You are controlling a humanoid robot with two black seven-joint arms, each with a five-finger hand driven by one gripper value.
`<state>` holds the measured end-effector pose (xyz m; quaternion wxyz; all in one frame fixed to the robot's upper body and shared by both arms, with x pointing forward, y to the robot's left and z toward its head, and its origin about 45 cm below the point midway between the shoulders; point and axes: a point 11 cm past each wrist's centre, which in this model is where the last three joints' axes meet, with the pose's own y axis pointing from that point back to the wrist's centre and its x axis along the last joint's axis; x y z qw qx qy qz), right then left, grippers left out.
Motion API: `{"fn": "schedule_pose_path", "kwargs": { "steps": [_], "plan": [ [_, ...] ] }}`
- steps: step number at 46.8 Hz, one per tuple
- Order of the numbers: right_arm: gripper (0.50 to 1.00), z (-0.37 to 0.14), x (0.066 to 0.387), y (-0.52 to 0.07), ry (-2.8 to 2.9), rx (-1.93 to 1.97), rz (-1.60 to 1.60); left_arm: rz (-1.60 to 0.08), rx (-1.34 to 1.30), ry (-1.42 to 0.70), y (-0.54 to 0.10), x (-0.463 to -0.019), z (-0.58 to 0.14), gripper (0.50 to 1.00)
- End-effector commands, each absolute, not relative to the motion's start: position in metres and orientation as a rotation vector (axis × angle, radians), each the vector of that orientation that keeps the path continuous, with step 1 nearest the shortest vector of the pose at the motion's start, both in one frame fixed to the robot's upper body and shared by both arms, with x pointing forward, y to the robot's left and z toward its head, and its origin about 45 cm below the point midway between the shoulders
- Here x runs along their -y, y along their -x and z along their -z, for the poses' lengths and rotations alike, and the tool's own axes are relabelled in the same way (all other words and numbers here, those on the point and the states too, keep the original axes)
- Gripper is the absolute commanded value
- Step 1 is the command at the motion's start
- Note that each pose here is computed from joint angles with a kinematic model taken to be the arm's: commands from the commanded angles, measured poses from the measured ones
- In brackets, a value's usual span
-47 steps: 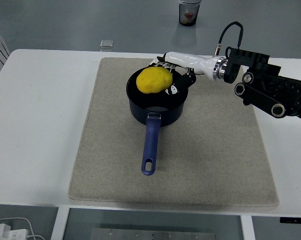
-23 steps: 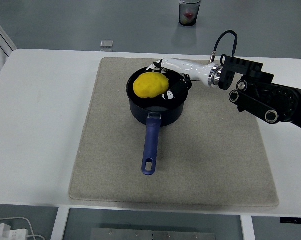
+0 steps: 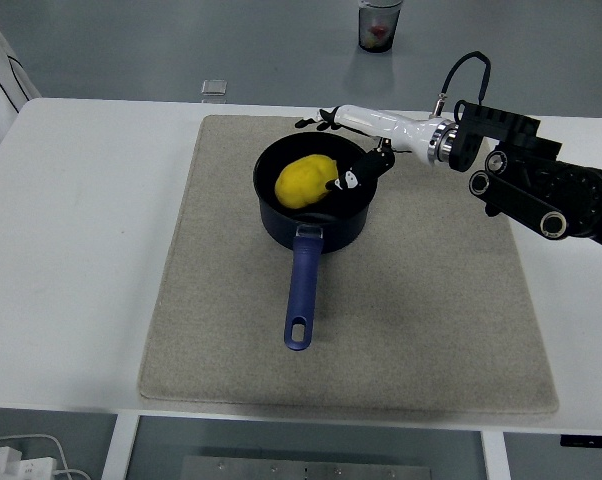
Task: Put the potato in the blue pot
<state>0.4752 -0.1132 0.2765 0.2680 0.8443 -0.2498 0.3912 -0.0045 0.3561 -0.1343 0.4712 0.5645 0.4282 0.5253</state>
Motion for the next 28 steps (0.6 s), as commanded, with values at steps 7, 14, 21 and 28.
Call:
{"fn": "schedule_pose_path", "kwargs": {
  "steps": [7,14,21,28],
  "plan": [
    [0.930,-0.282,0.123,-0.478,-2.301,0.722,-1.022,-1.287,-1.049,-1.383,0.004,-0.356,0.134,0.996],
    [0.930,-0.301,0.134,-0.485,-2.385,0.816,-0.911,-1.286,-1.048,-1.384,0.004,-0.356,0.134,0.996],
    [0.930,-0.315,0.145,-0.489,-2.478,0.909,-0.786,-1.287,-1.049,-1.383,0.004,-0.356,0.134,0.996],
    [0.930,-0.306,0.165,-0.492,-2.494,1.011,-0.674,-1.287,-1.049,-1.383,0.004,-0.356,0.134,0.996]
  ]
}}
